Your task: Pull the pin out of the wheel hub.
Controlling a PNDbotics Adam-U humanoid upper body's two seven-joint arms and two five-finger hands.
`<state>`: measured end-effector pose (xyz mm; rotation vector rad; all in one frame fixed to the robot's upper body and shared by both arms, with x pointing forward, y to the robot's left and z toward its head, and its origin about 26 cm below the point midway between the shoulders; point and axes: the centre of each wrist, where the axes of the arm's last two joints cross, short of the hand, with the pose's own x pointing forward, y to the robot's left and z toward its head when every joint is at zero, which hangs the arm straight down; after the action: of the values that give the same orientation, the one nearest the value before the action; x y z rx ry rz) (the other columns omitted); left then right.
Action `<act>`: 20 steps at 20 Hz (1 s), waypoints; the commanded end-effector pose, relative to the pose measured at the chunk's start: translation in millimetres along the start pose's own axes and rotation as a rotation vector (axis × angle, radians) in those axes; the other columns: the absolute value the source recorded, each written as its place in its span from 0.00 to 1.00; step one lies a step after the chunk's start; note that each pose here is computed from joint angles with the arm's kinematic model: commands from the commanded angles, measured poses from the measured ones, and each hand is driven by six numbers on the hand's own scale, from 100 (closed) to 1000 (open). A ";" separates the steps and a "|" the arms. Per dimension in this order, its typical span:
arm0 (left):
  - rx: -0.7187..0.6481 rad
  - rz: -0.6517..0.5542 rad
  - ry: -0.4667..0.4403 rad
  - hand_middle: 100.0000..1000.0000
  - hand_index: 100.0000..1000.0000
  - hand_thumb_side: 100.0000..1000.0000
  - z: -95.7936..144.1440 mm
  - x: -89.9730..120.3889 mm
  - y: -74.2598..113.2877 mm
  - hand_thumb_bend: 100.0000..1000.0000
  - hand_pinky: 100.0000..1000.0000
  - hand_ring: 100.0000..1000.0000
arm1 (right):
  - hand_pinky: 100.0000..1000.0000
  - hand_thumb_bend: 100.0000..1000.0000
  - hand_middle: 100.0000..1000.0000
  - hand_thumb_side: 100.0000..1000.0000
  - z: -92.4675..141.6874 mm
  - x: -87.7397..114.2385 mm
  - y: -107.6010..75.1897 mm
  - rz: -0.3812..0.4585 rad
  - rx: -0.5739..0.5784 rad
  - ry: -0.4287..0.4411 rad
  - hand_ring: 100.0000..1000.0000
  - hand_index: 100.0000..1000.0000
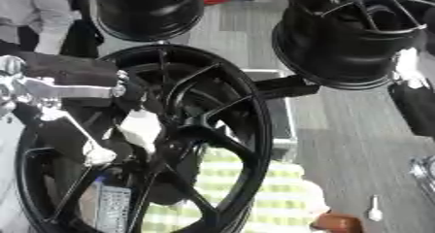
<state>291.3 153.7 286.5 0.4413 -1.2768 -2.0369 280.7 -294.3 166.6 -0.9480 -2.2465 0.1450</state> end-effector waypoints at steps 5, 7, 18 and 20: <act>0.080 -0.026 0.037 0.83 0.88 0.13 8.9 -0.3 8.8 0.22 0.88 0.86 | 0.67 0.00 0.68 0.58 -3.9 5.5 -1.8 -0.006 -0.004 -0.019 0.76 0.75; 0.093 -0.034 0.041 0.82 0.87 0.13 8.9 0.1 9.4 0.23 0.86 0.85 | 0.67 0.00 0.68 0.59 -3.5 5.7 -1.2 -0.009 -0.005 -0.016 0.76 0.75; 0.025 -0.040 0.078 0.82 0.88 0.12 5.6 1.0 5.5 0.24 0.84 0.84 | 0.66 0.00 0.68 0.60 -5.3 7.7 0.7 -0.019 -0.010 -0.025 0.76 0.75; 0.007 -0.037 0.086 0.82 0.88 0.12 5.1 0.8 4.8 0.23 0.84 0.84 | 0.66 0.00 0.68 0.60 -5.3 7.8 0.9 -0.020 -0.012 -0.025 0.76 0.75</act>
<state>291.6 154.4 286.6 0.5368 -1.2616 -2.0301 281.8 -289.9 166.8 -0.9323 -2.2515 0.1364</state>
